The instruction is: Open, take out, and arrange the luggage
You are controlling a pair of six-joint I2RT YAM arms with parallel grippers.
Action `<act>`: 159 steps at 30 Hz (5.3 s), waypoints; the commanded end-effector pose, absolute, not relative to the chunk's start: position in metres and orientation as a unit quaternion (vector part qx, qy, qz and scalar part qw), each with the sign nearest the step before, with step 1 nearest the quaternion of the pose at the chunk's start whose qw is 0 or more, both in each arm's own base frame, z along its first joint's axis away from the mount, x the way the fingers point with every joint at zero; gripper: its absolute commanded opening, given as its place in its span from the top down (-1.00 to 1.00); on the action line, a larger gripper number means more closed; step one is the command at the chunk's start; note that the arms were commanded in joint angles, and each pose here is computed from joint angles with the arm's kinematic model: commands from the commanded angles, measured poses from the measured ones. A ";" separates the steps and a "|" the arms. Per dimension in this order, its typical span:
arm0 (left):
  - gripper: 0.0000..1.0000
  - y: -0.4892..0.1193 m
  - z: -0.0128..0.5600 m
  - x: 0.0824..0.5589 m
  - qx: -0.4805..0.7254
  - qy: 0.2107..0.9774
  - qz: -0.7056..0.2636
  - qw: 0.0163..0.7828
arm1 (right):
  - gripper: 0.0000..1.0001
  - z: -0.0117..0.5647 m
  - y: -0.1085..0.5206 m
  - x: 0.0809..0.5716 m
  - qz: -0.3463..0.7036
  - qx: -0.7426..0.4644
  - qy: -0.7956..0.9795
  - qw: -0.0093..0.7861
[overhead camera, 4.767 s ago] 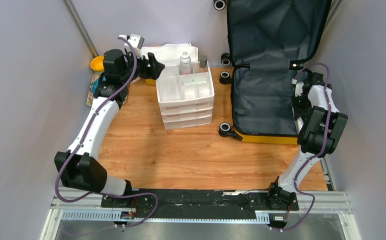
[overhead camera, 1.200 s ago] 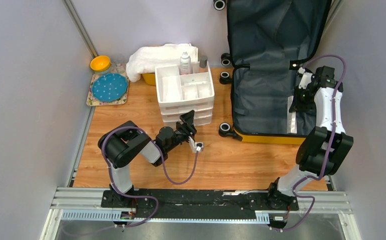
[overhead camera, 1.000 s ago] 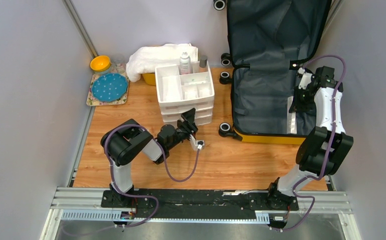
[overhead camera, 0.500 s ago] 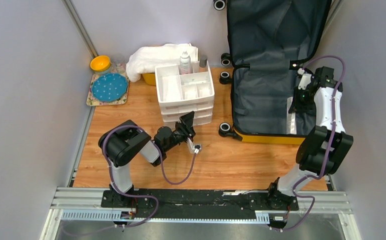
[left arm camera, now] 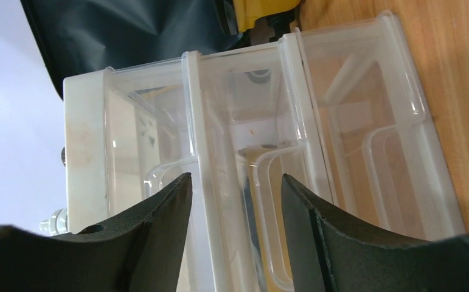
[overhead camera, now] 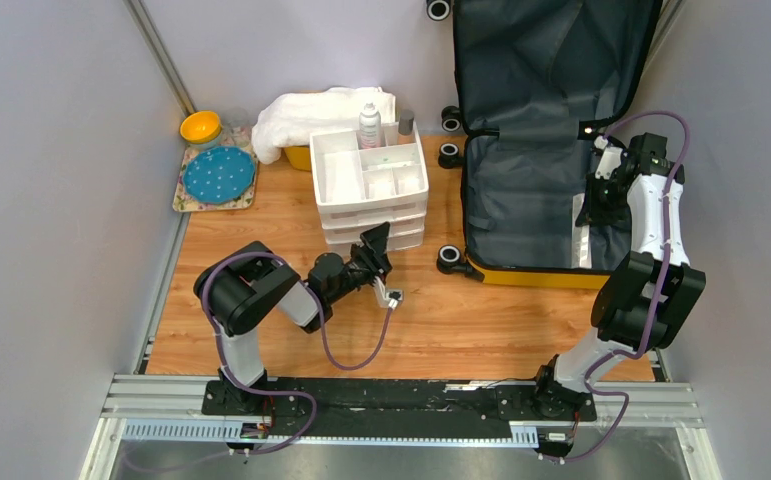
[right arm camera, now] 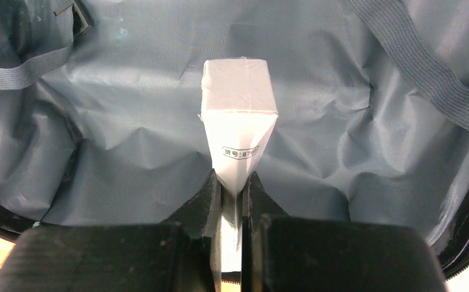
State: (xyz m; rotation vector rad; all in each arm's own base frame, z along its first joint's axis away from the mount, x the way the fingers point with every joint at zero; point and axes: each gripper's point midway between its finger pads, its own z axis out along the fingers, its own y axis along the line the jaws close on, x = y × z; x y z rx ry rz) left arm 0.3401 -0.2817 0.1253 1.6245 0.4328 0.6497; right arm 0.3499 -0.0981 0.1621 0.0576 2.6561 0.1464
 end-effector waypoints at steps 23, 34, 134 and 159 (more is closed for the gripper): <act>-0.20 -0.282 0.215 0.348 0.603 0.084 0.383 0.695 | 1.00 0.157 -0.089 0.355 0.079 0.012 0.969 0.234; -0.04 -0.279 0.222 0.334 0.611 0.065 0.379 0.693 | 1.00 0.157 -0.088 0.353 0.082 0.006 0.970 0.231; -0.42 -0.244 0.306 0.373 0.462 0.181 0.426 0.756 | 1.00 0.151 -0.078 0.352 0.114 0.021 0.969 0.218; -0.56 -0.224 0.270 0.375 0.514 0.174 0.459 0.703 | 1.00 0.149 -0.080 0.352 0.109 0.018 0.971 0.213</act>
